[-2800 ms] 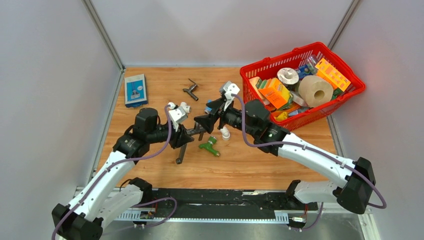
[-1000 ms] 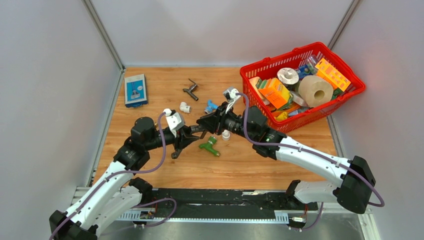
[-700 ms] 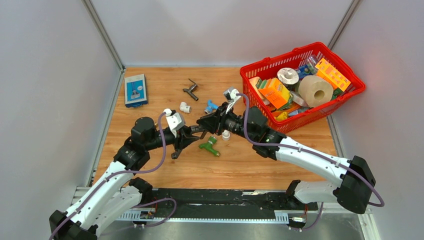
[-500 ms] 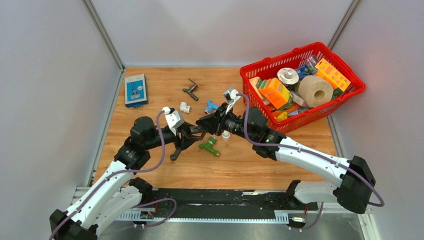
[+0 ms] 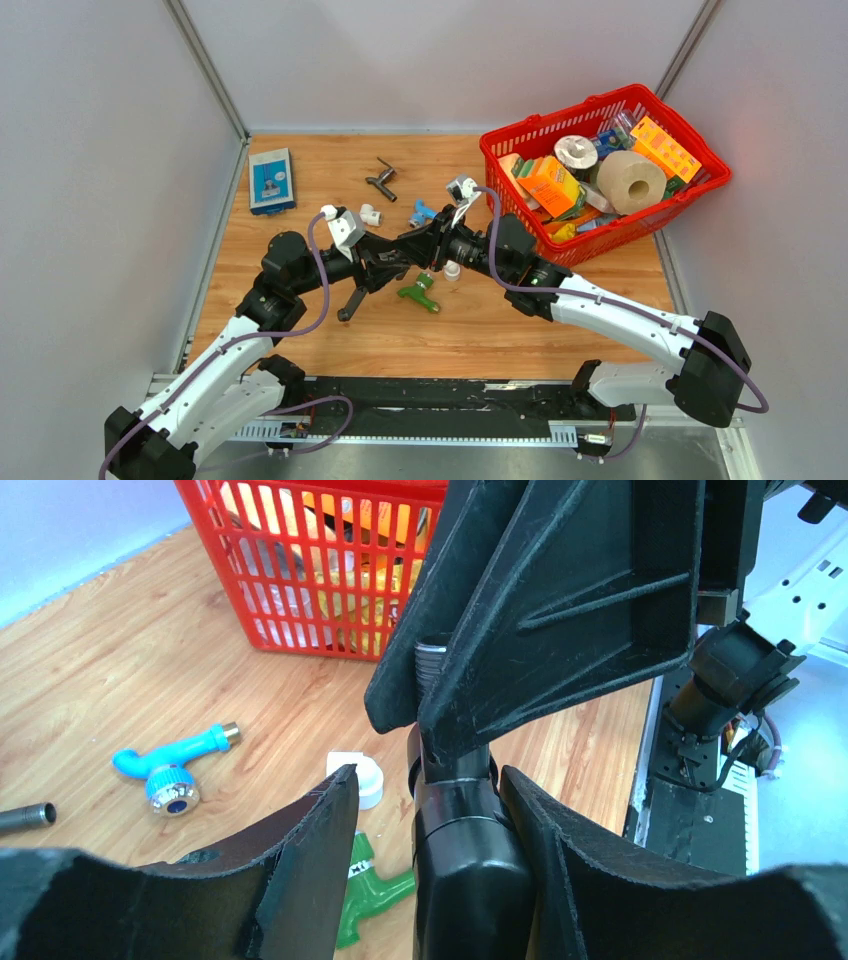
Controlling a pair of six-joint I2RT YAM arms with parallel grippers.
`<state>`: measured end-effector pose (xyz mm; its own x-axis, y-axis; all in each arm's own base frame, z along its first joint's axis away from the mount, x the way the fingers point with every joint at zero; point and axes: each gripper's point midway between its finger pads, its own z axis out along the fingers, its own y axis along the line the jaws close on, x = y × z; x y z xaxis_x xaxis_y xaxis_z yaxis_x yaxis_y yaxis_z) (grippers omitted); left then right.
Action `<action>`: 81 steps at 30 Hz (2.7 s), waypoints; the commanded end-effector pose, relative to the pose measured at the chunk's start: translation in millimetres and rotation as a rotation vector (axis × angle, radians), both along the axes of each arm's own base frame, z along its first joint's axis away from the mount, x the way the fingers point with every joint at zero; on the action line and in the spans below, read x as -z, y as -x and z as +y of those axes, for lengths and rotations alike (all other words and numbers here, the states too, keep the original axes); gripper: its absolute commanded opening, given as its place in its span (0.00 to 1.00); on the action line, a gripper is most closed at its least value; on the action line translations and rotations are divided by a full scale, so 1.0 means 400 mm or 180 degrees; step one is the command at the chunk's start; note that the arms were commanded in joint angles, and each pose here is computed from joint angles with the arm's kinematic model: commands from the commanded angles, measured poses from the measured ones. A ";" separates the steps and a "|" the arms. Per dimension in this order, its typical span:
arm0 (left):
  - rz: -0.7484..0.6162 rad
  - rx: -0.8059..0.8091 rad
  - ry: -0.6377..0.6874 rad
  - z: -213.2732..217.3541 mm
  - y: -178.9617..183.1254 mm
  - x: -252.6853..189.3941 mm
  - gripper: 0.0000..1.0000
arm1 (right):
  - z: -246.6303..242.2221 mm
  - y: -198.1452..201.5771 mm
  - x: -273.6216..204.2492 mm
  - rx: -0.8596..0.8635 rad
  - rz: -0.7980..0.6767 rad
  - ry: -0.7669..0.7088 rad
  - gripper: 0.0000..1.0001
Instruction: Install the water faucets
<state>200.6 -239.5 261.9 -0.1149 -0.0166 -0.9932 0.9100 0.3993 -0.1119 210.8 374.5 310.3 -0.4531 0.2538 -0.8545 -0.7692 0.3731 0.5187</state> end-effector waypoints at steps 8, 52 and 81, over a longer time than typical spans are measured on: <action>-0.0009 0.0011 0.0158 -0.009 -0.003 -0.026 0.18 | 0.012 0.016 -0.088 -0.0051 -0.0167 -0.0381 0.00; -0.0237 -0.1361 -0.0427 0.228 0.004 0.011 0.00 | -0.201 -0.255 0.497 0.0842 0.0676 0.3061 0.74; -0.0385 -0.0700 -0.0439 0.164 0.052 0.002 0.00 | -0.222 -0.256 0.431 0.0707 0.0440 0.3120 0.00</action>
